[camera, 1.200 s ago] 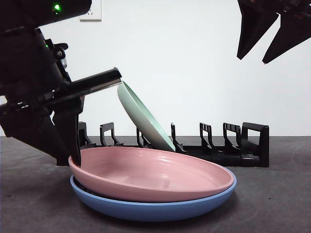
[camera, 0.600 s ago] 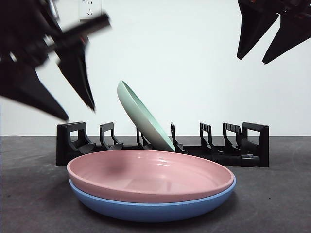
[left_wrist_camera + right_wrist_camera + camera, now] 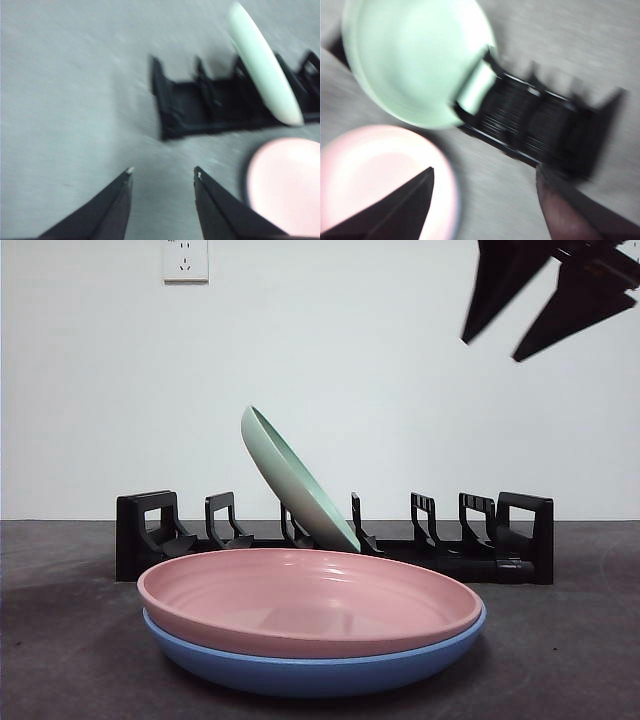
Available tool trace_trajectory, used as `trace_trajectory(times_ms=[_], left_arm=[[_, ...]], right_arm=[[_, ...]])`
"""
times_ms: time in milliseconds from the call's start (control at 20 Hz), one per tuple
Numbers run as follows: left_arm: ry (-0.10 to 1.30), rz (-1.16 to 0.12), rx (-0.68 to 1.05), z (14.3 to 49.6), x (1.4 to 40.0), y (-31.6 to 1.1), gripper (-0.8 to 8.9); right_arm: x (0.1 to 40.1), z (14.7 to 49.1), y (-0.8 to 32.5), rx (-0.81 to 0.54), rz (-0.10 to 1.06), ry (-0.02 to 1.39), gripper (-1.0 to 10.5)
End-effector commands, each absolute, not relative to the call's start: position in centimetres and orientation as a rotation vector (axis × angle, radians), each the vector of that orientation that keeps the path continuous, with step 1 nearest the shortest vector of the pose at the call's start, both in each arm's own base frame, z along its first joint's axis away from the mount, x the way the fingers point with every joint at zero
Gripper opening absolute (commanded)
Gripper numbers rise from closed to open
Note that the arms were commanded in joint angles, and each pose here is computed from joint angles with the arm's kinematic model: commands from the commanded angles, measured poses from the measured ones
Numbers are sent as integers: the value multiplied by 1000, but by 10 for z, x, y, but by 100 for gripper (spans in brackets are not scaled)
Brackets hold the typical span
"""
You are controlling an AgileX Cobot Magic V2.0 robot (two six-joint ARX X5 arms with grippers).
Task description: Place the plate
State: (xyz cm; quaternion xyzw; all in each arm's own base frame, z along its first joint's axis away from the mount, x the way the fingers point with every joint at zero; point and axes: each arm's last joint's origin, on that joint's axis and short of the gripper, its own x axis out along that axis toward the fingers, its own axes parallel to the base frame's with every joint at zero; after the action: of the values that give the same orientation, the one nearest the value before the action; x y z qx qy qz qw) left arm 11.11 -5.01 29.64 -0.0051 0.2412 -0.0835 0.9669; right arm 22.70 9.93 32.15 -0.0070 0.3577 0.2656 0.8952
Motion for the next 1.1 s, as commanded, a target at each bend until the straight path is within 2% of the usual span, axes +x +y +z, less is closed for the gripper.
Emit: trace_trajectory(times_ms=[50,150,350,550,800,1100], left_arm=[[427,-156,19,306,101,-41,196],[400,-148,6,308,93,-36,196],[376,-148,-5,310,86,-33,196],[377,-148,-4,310,85,-32,195],[400,-145,-2,308,85,-32,195],[425,-143,7,306,84,-32,195]], right_arm=[[235,330,109,148,641,778,318],[247,335,121,219,716,839,318],[273,348,160,188,781,928,317],[295,351,204,145,841,941,317],[308,342,241,61,816,927,317],[319,325,267,-7,769,901,317]])
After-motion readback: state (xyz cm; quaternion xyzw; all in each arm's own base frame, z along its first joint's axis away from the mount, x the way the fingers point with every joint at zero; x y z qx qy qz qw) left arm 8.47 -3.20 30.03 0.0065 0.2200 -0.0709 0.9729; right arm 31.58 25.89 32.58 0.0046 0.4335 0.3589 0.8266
